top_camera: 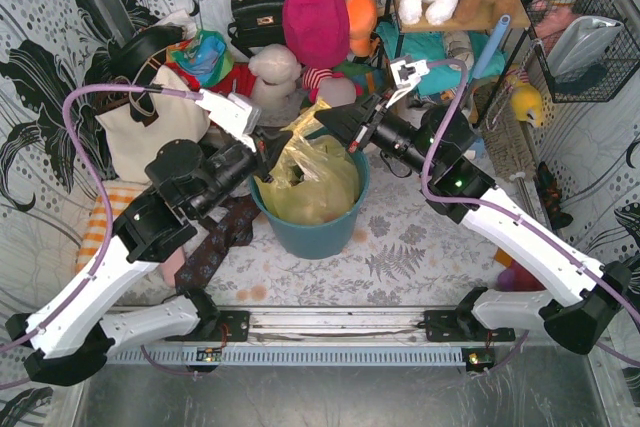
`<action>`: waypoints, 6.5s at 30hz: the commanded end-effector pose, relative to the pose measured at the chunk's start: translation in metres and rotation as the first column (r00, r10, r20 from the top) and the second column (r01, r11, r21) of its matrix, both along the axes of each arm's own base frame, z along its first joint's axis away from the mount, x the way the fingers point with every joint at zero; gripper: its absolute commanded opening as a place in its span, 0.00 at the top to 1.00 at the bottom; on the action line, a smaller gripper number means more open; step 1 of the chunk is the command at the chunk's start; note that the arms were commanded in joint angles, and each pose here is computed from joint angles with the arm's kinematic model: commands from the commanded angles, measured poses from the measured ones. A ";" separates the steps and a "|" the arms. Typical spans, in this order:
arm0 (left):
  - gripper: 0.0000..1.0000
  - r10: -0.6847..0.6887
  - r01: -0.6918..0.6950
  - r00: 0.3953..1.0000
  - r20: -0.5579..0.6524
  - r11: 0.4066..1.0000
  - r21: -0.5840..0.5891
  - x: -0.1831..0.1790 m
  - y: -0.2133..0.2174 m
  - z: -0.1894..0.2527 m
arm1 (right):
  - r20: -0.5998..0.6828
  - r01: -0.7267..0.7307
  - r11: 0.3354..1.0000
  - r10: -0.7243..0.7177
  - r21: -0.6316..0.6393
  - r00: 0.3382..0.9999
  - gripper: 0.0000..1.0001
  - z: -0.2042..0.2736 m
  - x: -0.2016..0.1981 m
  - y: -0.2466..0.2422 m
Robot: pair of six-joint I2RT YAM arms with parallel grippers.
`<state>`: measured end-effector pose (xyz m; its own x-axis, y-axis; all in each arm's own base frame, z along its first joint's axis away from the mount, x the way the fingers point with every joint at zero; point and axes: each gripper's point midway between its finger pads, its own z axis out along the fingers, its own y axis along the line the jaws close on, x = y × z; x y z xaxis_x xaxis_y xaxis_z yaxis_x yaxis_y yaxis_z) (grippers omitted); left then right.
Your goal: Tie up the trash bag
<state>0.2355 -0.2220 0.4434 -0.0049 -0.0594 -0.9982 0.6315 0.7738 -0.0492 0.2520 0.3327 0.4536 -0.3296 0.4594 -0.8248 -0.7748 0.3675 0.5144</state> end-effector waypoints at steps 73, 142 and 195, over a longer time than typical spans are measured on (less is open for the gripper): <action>1.00 0.009 -0.007 1.000 0.008 0.990 -0.139 -0.004 0.006 0.009 | 0.130 -0.308 0.768 0.449 -0.562 0.884 1.00 -0.056 -0.066 0.041; 1.00 -0.048 0.043 0.998 -0.043 0.994 -0.104 -0.013 0.000 -0.004 | 0.154 0.246 0.960 -0.224 -0.137 0.962 1.00 -0.058 -0.014 0.067; 0.38 0.177 -0.195 0.979 -0.102 0.957 -0.214 -0.052 0.097 -0.007 | 0.212 0.552 0.833 -0.547 0.041 0.810 1.00 -0.083 -0.004 0.067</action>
